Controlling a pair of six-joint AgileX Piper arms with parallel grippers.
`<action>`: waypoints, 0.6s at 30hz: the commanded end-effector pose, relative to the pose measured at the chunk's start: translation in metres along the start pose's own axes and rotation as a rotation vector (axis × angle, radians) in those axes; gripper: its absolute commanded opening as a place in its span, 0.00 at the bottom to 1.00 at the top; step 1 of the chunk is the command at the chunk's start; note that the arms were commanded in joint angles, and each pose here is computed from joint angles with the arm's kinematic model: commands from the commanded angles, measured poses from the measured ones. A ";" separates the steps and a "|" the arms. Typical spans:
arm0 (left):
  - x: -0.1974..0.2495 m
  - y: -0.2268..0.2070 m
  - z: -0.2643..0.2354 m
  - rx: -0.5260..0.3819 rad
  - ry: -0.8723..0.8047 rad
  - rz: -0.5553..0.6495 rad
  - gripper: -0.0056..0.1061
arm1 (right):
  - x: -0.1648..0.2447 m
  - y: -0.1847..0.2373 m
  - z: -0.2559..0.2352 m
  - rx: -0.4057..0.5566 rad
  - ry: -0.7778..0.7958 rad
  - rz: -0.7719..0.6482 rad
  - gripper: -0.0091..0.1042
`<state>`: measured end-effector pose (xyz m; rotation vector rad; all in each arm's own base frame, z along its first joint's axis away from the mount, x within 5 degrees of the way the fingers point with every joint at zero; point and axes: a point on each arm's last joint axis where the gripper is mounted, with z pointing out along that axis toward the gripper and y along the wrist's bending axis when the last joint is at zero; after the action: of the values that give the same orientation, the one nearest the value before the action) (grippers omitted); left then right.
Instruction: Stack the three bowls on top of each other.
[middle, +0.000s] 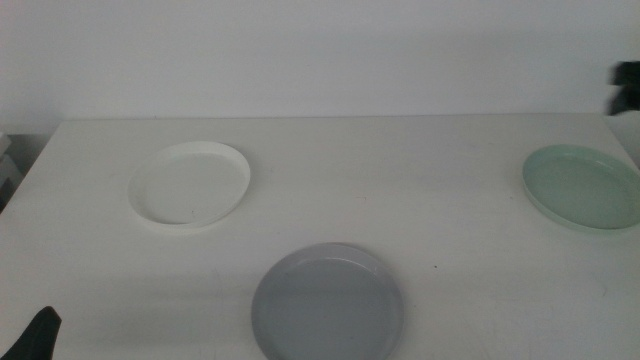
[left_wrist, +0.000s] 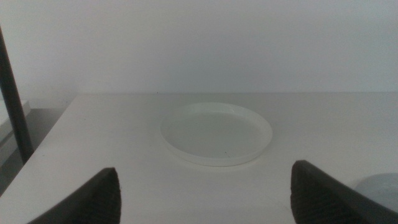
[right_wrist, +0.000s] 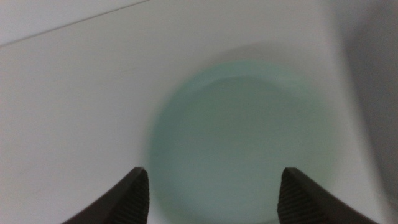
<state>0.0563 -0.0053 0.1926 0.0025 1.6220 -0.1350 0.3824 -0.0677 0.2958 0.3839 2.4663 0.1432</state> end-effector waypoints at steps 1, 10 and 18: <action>-0.010 0.000 -0.001 0.004 -0.097 -0.014 0.99 | -0.019 -0.026 -0.019 0.042 -0.106 0.037 0.54; -0.010 0.000 -0.001 0.004 -0.097 -0.014 0.99 | -0.025 -0.079 0.034 0.108 -0.026 0.086 0.54; -0.010 0.000 -0.001 0.004 -0.097 -0.014 0.99 | -0.016 -0.092 0.091 0.100 0.070 0.121 0.54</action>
<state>0.0563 -0.0053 0.1926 0.0025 1.6220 -0.1350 0.4235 -0.1537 0.1829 0.6065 2.6388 0.1164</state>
